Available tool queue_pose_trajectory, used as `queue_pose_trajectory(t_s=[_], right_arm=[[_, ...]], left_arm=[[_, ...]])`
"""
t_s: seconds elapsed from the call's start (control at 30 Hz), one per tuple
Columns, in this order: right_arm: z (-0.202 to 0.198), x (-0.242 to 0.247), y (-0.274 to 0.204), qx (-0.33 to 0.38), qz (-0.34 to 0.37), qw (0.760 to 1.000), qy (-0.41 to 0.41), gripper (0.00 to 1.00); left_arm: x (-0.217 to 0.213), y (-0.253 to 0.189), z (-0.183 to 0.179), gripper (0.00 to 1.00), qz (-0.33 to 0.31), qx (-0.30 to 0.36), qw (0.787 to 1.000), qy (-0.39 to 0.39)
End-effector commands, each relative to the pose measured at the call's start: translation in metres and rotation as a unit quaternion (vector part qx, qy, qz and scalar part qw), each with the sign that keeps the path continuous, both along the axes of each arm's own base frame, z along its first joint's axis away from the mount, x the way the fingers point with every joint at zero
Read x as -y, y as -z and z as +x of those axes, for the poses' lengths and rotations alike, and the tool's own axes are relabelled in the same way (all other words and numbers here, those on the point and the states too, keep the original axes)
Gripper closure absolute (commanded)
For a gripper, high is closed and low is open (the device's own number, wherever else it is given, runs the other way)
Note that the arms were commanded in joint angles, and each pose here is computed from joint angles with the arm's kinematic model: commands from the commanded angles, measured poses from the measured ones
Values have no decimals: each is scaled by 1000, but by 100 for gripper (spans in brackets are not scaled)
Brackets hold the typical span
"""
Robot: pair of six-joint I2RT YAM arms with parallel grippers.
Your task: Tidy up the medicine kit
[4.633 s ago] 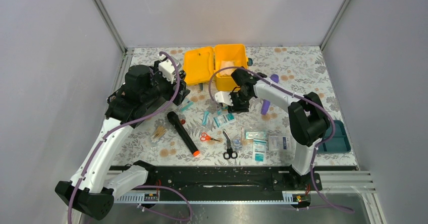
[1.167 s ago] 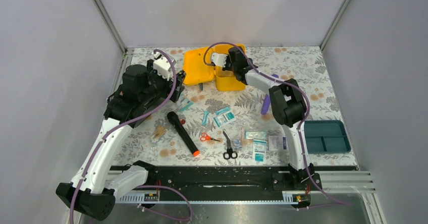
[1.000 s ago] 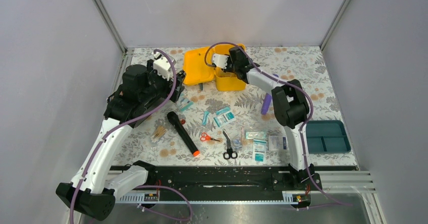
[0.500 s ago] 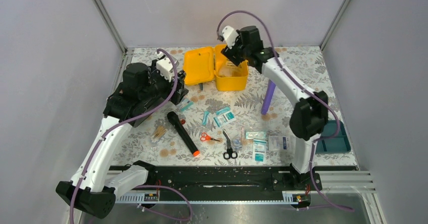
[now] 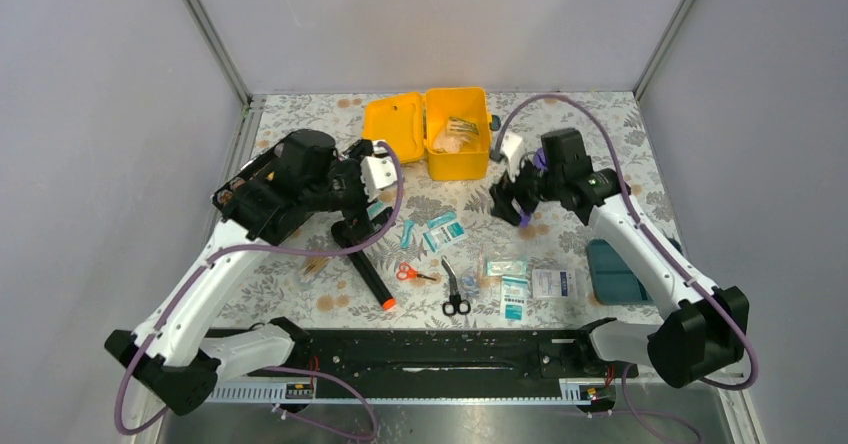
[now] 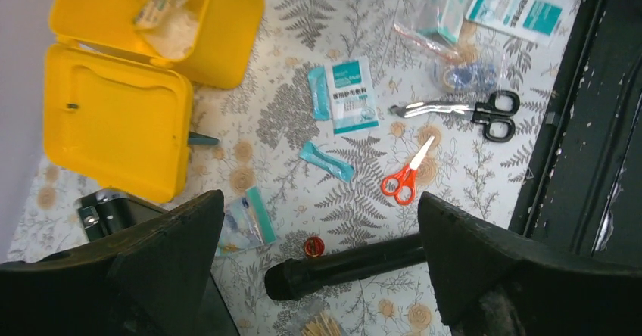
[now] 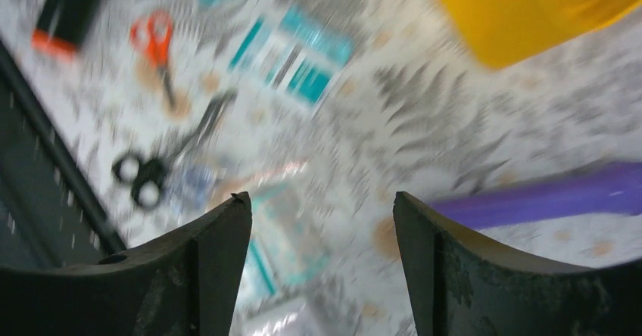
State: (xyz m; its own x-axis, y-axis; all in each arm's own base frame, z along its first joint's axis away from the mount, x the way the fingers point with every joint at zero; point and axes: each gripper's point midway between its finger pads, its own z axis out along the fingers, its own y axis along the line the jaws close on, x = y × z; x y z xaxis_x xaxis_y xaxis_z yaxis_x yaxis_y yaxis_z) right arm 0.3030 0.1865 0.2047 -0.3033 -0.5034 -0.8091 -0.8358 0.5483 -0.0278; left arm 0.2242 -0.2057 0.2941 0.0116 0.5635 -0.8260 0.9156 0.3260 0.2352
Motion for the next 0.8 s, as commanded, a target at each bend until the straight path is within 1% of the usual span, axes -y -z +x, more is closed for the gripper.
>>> queue_pose_trajectory(t_s=[0.0, 0.07, 0.17, 0.23, 0.33, 0.37, 0.4, 0.5, 0.57, 0.63, 0.77], right_arm=[[-84, 26, 54, -96, -79, 985, -120, 26], [-104, 43, 74, -130, -123, 974, -140, 28], [-119, 73, 103, -164, -198, 956, -143, 28], [-126, 93, 120, -170, -249, 941, -156, 29], [-135, 120, 140, -169, -307, 919, -180, 28], [-138, 126, 144, -166, -319, 914, -188, 27], [-140, 132, 150, -163, -330, 909, -194, 22], [-144, 138, 162, -142, -343, 903, -217, 2], [-138, 138, 168, -127, -345, 904, -217, 0], [-134, 138, 173, -126, -350, 902, -219, 0], [-130, 138, 186, -156, -356, 892, -231, 0]], left_arm=[[2, 21, 4, 1, 33, -12, 999, 9], [1, 27, 5, 1, 35, -27, 999, -8], [3, 35, 5, 1, 30, -61, 997, -31], [5, 37, 5, 1, 21, -71, 997, -38], [6, 36, 7, 1, 10, -59, 997, -43], [5, 37, 8, 1, 12, -61, 997, -46], [4, 38, 9, 1, 13, -64, 997, -53], [5, 38, 9, 1, 13, -70, 996, -56], [5, 37, 10, 1, 12, -64, 996, -53], [4, 40, 13, 1, 18, -63, 996, -59], [3, 42, 16, 1, 21, -67, 995, -68]])
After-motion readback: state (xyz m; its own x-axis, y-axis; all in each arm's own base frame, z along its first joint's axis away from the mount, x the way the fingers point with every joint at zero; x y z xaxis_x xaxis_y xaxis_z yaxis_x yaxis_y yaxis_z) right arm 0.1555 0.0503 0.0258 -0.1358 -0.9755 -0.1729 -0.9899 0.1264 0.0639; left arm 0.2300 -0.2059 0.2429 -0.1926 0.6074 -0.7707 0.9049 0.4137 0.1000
